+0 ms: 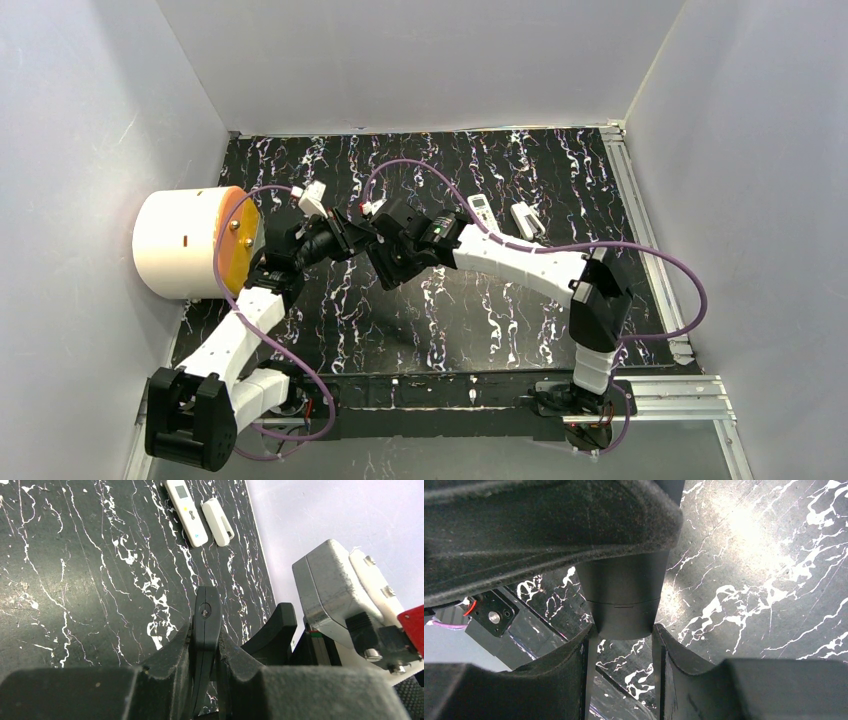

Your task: Load the batteries into the remote control

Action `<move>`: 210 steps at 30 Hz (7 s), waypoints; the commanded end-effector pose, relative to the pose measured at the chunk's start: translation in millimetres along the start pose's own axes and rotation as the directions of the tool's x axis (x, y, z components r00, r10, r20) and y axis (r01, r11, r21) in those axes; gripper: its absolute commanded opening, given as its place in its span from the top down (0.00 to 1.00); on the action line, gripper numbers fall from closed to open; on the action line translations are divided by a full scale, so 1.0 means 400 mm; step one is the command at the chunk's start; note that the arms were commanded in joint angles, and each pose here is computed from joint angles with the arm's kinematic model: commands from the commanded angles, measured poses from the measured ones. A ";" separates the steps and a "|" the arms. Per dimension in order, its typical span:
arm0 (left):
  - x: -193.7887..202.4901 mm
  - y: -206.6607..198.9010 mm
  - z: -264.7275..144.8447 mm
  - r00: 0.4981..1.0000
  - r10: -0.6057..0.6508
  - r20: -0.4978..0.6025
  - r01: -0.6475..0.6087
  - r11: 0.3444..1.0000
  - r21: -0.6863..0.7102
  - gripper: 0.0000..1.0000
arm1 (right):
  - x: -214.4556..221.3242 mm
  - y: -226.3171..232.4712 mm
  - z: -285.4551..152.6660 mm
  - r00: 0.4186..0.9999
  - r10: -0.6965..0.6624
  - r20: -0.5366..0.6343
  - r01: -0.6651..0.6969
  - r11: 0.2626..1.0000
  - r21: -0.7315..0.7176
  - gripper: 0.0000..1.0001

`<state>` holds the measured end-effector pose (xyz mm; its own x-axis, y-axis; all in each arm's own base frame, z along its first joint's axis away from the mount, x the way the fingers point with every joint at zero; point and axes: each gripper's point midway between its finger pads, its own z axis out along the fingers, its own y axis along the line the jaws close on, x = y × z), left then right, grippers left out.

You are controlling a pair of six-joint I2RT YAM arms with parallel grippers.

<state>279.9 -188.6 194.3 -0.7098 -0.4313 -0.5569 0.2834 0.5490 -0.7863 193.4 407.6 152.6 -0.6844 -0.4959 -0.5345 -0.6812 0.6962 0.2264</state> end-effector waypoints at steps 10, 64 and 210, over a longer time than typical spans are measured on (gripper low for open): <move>-0.022 -0.122 0.012 0.976 -0.156 -0.154 0.173 0.980 0.103 1.00 | -0.042 -0.022 -0.020 0.973 0.074 0.218 -0.060 0.996 -0.071 0.53; -0.180 -0.360 -0.097 0.926 -0.376 -0.043 0.361 0.842 0.401 1.00 | -0.235 0.054 -0.441 0.363 0.855 0.369 -0.327 0.488 -0.809 0.51; -0.074 -0.132 -0.244 0.981 0.190 -0.041 -0.194 0.944 -0.268 0.02 | -0.041 -0.470 0.014 0.990 0.089 0.109 -0.131 0.863 0.489 0.42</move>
<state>230.1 -141.2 259.1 -0.7100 -0.2887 -0.6423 0.2113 0.7828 -0.5853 335.9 286.2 76.5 -0.7290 -0.4614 -0.5056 -0.4183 0.8850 -0.2046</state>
